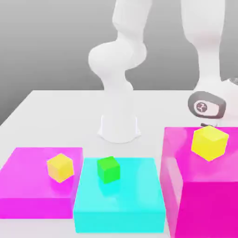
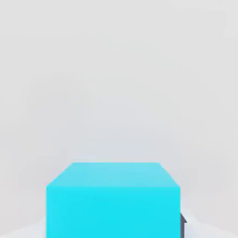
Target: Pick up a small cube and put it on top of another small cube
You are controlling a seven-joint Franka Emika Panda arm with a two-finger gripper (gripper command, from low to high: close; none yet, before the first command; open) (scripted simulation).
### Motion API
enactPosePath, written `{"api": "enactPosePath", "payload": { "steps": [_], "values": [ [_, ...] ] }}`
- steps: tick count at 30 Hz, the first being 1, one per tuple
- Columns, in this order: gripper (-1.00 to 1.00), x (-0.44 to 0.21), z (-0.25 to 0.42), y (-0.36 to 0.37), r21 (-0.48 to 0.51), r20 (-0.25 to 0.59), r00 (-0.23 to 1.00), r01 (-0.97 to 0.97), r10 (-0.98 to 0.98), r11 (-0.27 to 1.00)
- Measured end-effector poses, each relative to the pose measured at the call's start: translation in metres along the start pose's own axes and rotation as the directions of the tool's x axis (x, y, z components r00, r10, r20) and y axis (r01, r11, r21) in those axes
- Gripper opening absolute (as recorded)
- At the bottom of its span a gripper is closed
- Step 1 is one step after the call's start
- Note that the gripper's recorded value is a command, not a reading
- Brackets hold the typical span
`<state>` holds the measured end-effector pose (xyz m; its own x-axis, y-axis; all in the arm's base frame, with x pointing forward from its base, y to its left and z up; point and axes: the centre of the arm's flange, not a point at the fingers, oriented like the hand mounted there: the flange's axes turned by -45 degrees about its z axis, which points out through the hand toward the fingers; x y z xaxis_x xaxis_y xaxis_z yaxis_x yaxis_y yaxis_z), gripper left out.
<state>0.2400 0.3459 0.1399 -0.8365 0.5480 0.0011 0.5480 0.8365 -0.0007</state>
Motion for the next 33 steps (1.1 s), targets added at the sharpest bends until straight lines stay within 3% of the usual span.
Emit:
{"api": "enactPosePath", "payload": {
  "steps": [6, 12, 17, 25, 29, 30, 33],
  "values": [
    [-1.0, -0.001, -0.053, -0.003, 0.016, 0.007, 1.0, -0.017, 0.017, 1.0],
    [-1.0, -0.013, -0.125, 0.024, -0.016, -0.005, 0.966, -0.26, 0.26, 0.965],
    [-1.0, -0.063, -0.216, 0.044, -0.025, -0.094, 0.828, -0.557, 0.553, 0.83],
    [-1.0, -0.216, -0.302, -0.01, 0.034, -0.017, 0.519, -0.854, 0.854, 0.519],
    [-1.0, -0.223, -0.272, -0.015, 0.004, -0.003, 0.52, -0.854, 0.854, 0.52],
    [1.0, -0.223, -0.26, -0.016, 0.003, -0.002, 0.52, -0.854, 0.854, 0.52],
    [1.0, -0.223, -0.26, -0.016, 0.003, -0.002, 0.52, -0.854, 0.854, 0.52]
  ]
}}
